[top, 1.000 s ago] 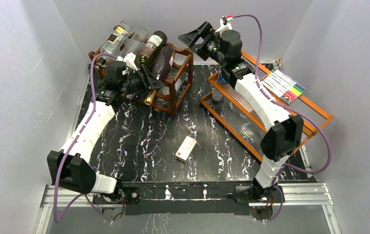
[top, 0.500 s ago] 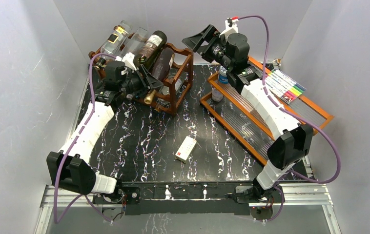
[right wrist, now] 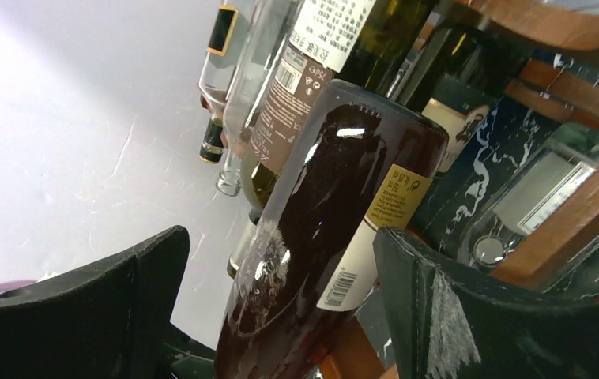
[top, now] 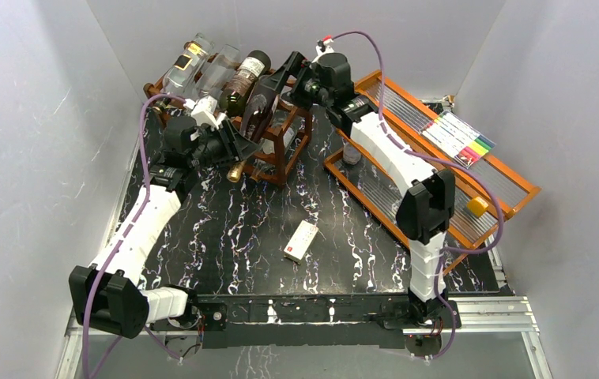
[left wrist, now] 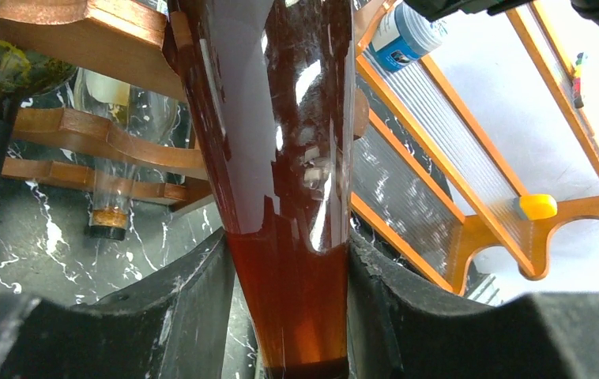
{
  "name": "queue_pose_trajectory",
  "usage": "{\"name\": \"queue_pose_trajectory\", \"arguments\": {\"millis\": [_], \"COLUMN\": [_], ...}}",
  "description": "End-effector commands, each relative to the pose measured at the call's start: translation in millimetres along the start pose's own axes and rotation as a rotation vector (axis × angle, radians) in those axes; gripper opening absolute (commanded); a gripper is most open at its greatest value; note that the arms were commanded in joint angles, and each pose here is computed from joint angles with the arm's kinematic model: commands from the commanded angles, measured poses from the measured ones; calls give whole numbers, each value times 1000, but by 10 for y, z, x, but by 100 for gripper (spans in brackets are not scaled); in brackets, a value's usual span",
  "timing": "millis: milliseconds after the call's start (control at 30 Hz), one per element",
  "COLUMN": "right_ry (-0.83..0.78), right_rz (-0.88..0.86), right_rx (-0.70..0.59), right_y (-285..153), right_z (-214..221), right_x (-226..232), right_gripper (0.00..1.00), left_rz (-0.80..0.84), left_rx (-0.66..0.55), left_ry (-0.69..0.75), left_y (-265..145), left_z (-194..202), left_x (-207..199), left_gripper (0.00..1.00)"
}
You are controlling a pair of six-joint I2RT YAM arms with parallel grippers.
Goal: Take the wine bottle off the wine rack
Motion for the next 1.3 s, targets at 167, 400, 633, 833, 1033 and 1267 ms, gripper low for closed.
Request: {"name": "queue_pose_trajectory", "arguments": {"millis": [167, 400, 633, 833, 1033, 1267], "right_ry": [55, 182, 147, 154, 169, 186], "right_rz": [154, 33, 115, 162, 84, -103], "right_rx": [48, 106, 102, 128, 86, -43], "right_y": [254, 508, 572, 667, 674, 447], "right_z": [264, 541, 545, 811, 699, 275], "right_x": [-40, 43, 18, -246, -83, 412], "right_gripper": [98, 97, 98, 98, 86, 63], "left_rz": [183, 182, 172, 171, 179, 221], "left_rx": [-175, -163, -167, -140, -126, -149], "left_ry": [258, 271, 289, 300, 311, 315], "left_y": [-193, -149, -181, -101, -102, -236], "left_z": [-347, -364, -421, -397, -415, -539], "left_x": [-389, -381, -422, -376, -420, -650], "left_gripper": [0, 0, 0, 0, 0, 0]}}
Point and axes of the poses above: each gripper's point midway between its finger pads, its own y axis out along the fingers, its own x axis along the line the jaws close on, z = x × y, the point moved 1 cm from there along -y, back along the fingers, and after that the axes turned 8 degrees about -y, right-handed, at the moved point
